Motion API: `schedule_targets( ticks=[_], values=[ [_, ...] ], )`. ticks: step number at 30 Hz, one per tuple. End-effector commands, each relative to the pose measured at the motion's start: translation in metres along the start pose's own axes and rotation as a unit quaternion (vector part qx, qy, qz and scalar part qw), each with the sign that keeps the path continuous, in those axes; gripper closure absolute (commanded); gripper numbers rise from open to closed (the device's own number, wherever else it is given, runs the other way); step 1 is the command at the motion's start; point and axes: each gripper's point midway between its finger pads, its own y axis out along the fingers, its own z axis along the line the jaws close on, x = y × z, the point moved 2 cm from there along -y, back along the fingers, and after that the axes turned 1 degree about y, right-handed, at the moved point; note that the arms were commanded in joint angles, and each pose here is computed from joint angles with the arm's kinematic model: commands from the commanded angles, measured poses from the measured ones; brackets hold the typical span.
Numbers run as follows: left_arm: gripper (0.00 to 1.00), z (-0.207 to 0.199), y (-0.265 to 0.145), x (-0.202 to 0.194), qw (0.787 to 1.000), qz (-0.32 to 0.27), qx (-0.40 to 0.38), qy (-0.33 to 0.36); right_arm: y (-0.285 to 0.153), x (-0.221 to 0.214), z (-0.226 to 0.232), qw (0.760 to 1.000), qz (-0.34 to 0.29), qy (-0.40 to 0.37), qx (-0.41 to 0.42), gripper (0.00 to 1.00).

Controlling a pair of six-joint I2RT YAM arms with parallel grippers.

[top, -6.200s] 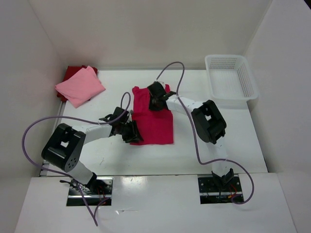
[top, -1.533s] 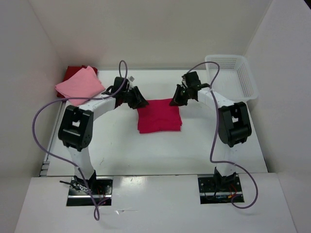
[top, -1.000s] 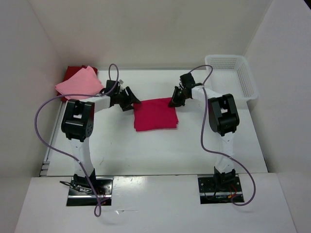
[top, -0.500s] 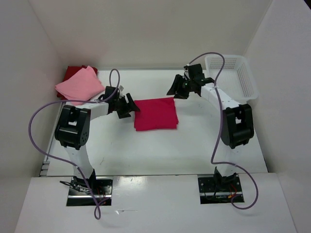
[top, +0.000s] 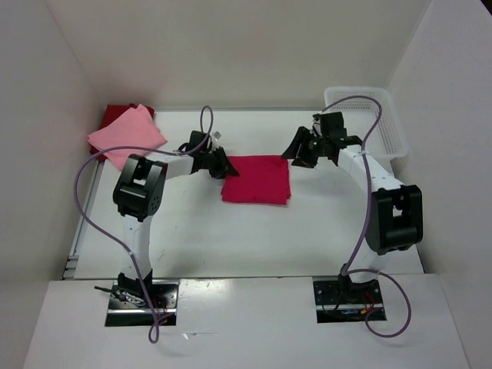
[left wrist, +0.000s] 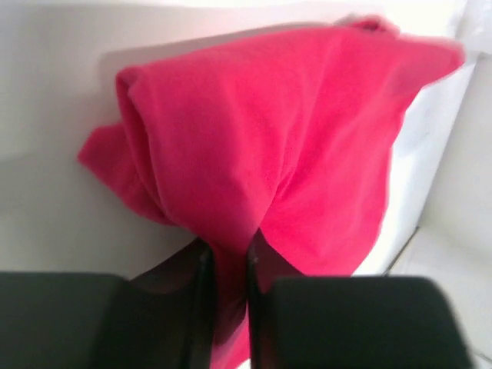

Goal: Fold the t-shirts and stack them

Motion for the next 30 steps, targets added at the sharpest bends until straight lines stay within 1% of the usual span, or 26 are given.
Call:
schedule_targets(
  ticks=[1, 4, 5, 6, 7, 8, 9, 10, 11, 12, 13, 15, 16, 17, 18, 19, 20, 21, 22, 23, 24, 25, 26, 27, 29, 30],
  values=[
    [0.81, -0.048, 0.002, 0.044, 0.998, -0.036, -0.046, 0.026, -0.021, 0.006, 0.006, 1.0, -0.023, 0.003, 0.02, 0.42],
    [0.87, -0.083, -0.012, 0.082, 0.994, -0.07, -0.07, 0.044, -0.033, 0.008, -0.009, 0.999, -0.034, 0.019, 0.013, 0.42],
    [0.88, -0.104, -0.029, 0.112, 0.989, -0.103, -0.088, 0.056, -0.037, 0.011, -0.01, 0.999, -0.041, 0.021, 0.013, 0.42],
    [0.9, -0.104, -0.044, 0.13, 0.987, -0.119, -0.093, 0.047, -0.04, 0.012, -0.015, 0.999, -0.044, 0.027, 0.012, 0.42],
    [0.9, -0.118, -0.061, 0.152, 0.982, -0.144, -0.108, 0.061, -0.039, 0.006, -0.018, 0.999, -0.033, 0.027, 0.011, 0.42],
    [0.9, -0.119, -0.073, 0.164, 0.98, -0.154, -0.112, 0.057, -0.039, 0.006, -0.024, 0.999, -0.034, 0.033, 0.007, 0.42],
    [0.9, -0.108, -0.092, 0.185, 0.977, -0.178, -0.106, 0.05, -0.04, 0.003, -0.023, 0.999, -0.026, 0.035, 0.011, 0.42],
    [0.89, -0.117, -0.118, 0.201, 0.971, -0.205, -0.112, 0.058, -0.041, 0.005, -0.026, 0.999, -0.029, 0.032, 0.009, 0.42],
    [0.88, -0.111, -0.133, 0.213, 0.967, -0.222, -0.109, 0.057, -0.041, 0.004, -0.025, 0.999, -0.027, 0.032, 0.013, 0.42],
    [0.87, -0.091, -0.16, 0.232, 0.962, -0.25, -0.099, 0.041, -0.037, 0.0, -0.029, 0.999, -0.019, 0.036, 0.008, 0.42],
    [0.87, -0.089, -0.185, 0.244, 0.955, -0.276, -0.098, 0.045, -0.037, 0.0, -0.029, 0.999, -0.019, 0.036, 0.008, 0.42],
    [0.87, -0.058, -0.212, 0.255, 0.95, -0.301, -0.082, 0.015, -0.035, -0.003, -0.028, 0.999, -0.01, 0.034, 0.017, 0.42],
    [0.83, -0.036, -0.248, 0.266, 0.939, -0.336, -0.069, 0.007, -0.033, -0.001, -0.029, 0.999, -0.009, 0.03, 0.016, 0.42],
    [0.77, -0.017, -0.263, 0.268, 0.933, -0.355, -0.052, -0.007, -0.031, -0.003, -0.03, 0.999, -0.001, 0.033, 0.019, 0.42],
    [0.69, -0.007, -0.288, 0.272, 0.918, -0.394, -0.037, -0.014, -0.031, -0.003, -0.03, 0.999, -0.001, 0.033, 0.019, 0.42],
    [0.42, 0.048, -0.297, 0.26, 0.913, -0.402, -0.005, -0.072, -0.03, -0.001, -0.028, 0.999, 0.001, 0.032, 0.024, 0.42],
    [0.31, 0.07, -0.304, 0.252, 0.906, -0.41, 0.008, -0.1, -0.03, -0.001, -0.028, 0.999, 0.001, 0.032, 0.024, 0.42],
    [0.23, 0.082, -0.317, 0.245, 0.897, -0.426, 0.013, -0.118, -0.027, -0.003, -0.029, 0.999, 0.007, 0.03, 0.025, 0.42],
    [0.15, 0.109, -0.333, 0.235, 0.883, -0.442, 0.023, -0.158, -0.026, -0.005, -0.027, 0.999, 0.01, 0.027, 0.027, 0.42],
    [0.0, 0.138, -0.32, 0.205, 0.881, -0.427, 0.037, -0.199, -0.026, -0.005, -0.027, 0.999, 0.01, 0.027, 0.027, 0.42],
    [0.0, 0.135, -0.339, 0.199, 0.864, -0.46, 0.049, -0.197, -0.025, -0.007, -0.024, 0.999, 0.014, 0.024, 0.029, 0.42],
    [0.0, 0.143, -0.344, 0.188, 0.854, -0.472, 0.068, -0.209, -0.023, -0.012, -0.027, 0.999, 0.019, 0.027, 0.026, 0.42],
    [0.0, 0.146, -0.351, 0.169, 0.843, -0.481, 0.087, -0.224, -0.022, -0.014, -0.024, 0.999, 0.022, 0.024, 0.028, 0.42],
    [0.0, 0.151, -0.358, 0.163, 0.828, -0.498, 0.111, -0.232, -0.017, -0.024, -0.031, 0.998, 0.038, 0.033, 0.024, 0.42],
    [0.0, 0.149, -0.364, 0.151, 0.817, -0.51, 0.125, -0.236, -0.015, -0.029, -0.031, 0.998, 0.044, 0.032, 0.024, 0.42],
    [0.0, 0.14, -0.374, 0.148, 0.81, -0.524, 0.129, -0.231, -0.016, -0.033, -0.033, 0.998, 0.047, 0.034, 0.023, 0.42]
  ],
)
